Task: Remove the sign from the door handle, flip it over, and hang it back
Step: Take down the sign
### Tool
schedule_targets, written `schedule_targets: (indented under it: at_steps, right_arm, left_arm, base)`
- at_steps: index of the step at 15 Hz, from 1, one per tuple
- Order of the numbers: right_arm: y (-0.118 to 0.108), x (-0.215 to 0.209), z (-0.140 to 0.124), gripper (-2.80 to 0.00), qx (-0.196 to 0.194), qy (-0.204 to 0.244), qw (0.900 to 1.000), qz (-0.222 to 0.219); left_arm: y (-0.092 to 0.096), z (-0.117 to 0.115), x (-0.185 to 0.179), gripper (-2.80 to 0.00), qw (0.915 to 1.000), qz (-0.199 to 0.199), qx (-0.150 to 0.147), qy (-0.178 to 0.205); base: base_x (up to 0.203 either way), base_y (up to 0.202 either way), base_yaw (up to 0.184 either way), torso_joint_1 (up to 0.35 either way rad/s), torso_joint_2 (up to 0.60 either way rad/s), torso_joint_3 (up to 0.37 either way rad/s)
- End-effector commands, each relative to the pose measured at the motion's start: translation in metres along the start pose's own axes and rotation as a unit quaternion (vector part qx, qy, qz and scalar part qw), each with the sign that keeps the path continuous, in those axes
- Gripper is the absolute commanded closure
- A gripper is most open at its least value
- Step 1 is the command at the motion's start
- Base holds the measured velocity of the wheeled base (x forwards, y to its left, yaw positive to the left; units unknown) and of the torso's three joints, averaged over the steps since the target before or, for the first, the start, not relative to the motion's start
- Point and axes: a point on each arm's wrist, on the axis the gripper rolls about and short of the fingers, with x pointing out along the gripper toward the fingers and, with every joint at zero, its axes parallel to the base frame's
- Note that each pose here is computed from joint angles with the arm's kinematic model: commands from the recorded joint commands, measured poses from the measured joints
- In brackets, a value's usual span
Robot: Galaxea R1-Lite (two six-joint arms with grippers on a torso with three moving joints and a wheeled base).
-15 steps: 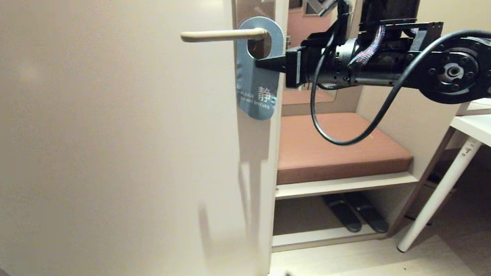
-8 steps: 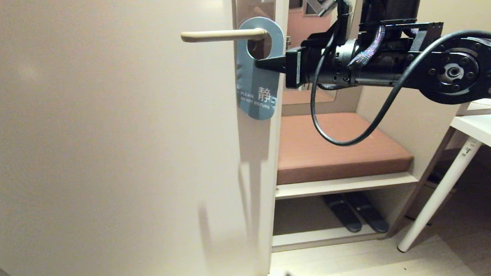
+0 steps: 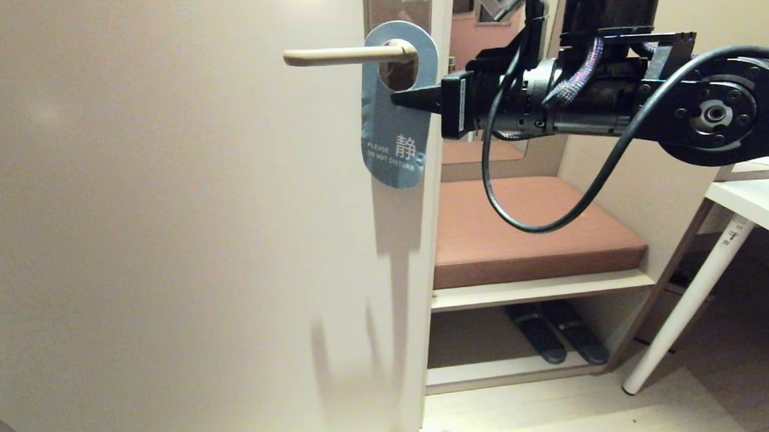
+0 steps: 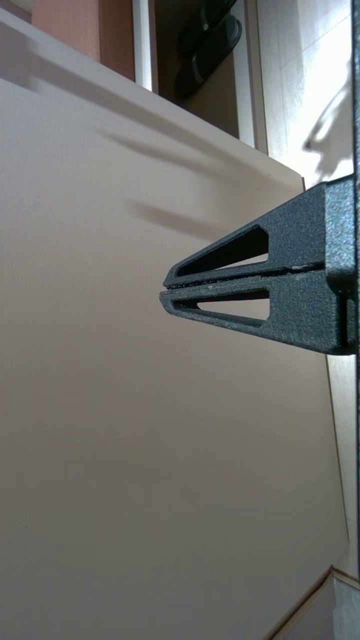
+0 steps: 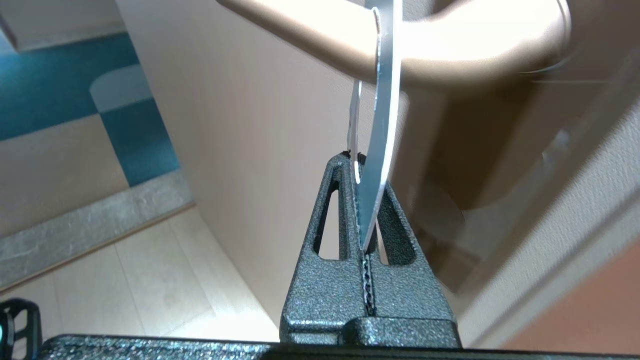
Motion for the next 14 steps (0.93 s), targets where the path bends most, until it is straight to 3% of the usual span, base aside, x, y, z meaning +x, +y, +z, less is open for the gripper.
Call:
schedule_targets:
  at_steps: [1, 5, 14]
  right_arm:
    - [0.007, 0.008, -0.002, 0.00, -0.005, -0.011, 1.000, 0.013]
    - [0.014, 0.019, -0.003, 0.00, -0.011, -0.024, 0.999, 0.027]
    - [0.018, 0.048, -0.010, 0.00, -0.016, -0.039, 0.999, 0.012]
  left_arm:
    - [0.000, 0.000, 0.000, 0.00, 1.0000, 0.000, 0.000, 0.000]
    - [0.000, 0.000, 0.000, 0.00, 1.0000, 0.000, 0.000, 0.000]
    - [0.000, 0.000, 0.000, 0.00, 1.0000, 0.000, 0.000, 0.000]
  base:
    - [0.000, 0.000, 0.000, 0.000, 0.00, 0.000]
    - [0.000, 0.000, 0.000, 0.000, 0.00, 0.000]
    - [0.000, 0.000, 0.000, 0.000, 0.00, 0.000]
